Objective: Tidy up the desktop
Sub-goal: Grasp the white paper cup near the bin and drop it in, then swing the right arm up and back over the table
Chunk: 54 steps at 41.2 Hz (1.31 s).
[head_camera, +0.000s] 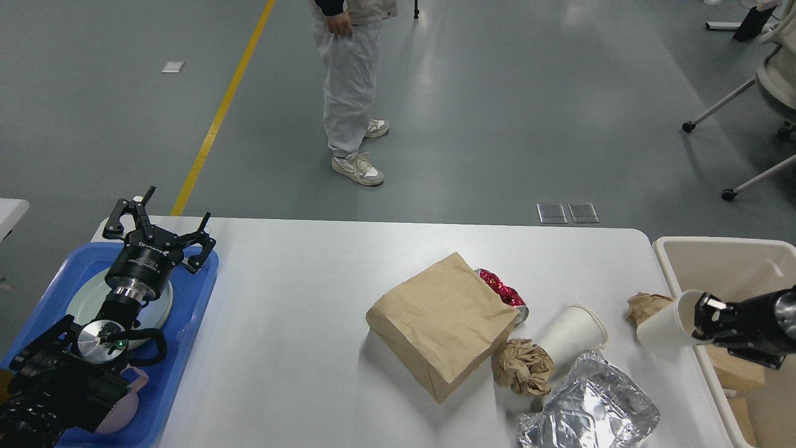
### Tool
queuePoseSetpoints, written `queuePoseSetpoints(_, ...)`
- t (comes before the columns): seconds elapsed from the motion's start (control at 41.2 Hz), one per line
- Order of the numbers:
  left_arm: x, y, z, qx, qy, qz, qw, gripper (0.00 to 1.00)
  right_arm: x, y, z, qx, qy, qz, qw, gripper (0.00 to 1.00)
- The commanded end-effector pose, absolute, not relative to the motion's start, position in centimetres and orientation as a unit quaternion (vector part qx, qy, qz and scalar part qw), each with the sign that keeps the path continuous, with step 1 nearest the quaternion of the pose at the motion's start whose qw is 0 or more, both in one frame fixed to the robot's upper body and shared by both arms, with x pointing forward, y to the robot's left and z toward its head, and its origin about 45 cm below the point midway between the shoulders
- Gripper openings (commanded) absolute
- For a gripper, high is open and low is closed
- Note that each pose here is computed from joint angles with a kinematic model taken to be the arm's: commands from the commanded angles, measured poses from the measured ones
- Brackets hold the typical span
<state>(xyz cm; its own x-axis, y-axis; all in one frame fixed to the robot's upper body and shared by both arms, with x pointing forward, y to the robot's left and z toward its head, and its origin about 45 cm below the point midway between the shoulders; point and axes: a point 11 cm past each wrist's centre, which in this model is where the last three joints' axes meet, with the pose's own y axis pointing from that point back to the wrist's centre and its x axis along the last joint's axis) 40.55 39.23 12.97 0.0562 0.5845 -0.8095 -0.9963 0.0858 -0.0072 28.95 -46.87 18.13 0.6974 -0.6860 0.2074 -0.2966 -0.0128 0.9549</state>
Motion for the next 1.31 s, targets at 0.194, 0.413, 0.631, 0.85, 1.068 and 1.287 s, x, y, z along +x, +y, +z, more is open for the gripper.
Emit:
queuePoseSetpoints(0.194, 40.6, 39.3, 13.0, -0.309, 0.332, 0.601, 0.658, 0.96, 32.0, -46.9, 28.5, 0.745, -0.394, -0.097, 0.529, 0.00)
queuePoseSetpoints(0.413, 40.6, 39.3, 13.0, -0.309, 0.332, 0.601, 0.657, 0.96, 34.0, -47.8, 33.8, 0.755, -0.452, -0.049, 0.473, 0.00)
queuePoseSetpoints(0.631, 40.6, 39.3, 13.0, -0.310, 0.332, 0.601, 0.658, 0.96, 34.8, -53.6, 35.9, 0.698, -0.536, -0.021, 0.475, 0.00)
queuePoseSetpoints(0.85, 40.6, 39.3, 13.0, -0.310, 0.332, 0.601, 0.658, 0.96, 31.2, -60.3, 30.6, 0.579, -0.595, -0.029, 0.557, 0.00)
queuePoseSetpoints(1.068, 40.6, 39.3, 13.0, -0.310, 0.332, 0.601, 0.658, 0.96, 28.2, -64.4, 24.2, 0.482, -0.575, -0.014, 0.661, 0.15)
queuePoseSetpoints(1.287, 40.6, 39.2, 13.0, -0.310, 0.333, 0.600, 0.658, 0.96, 25.9, -65.9, 18.5, 0.441, -0.596, -0.042, 0.670, 1.00)
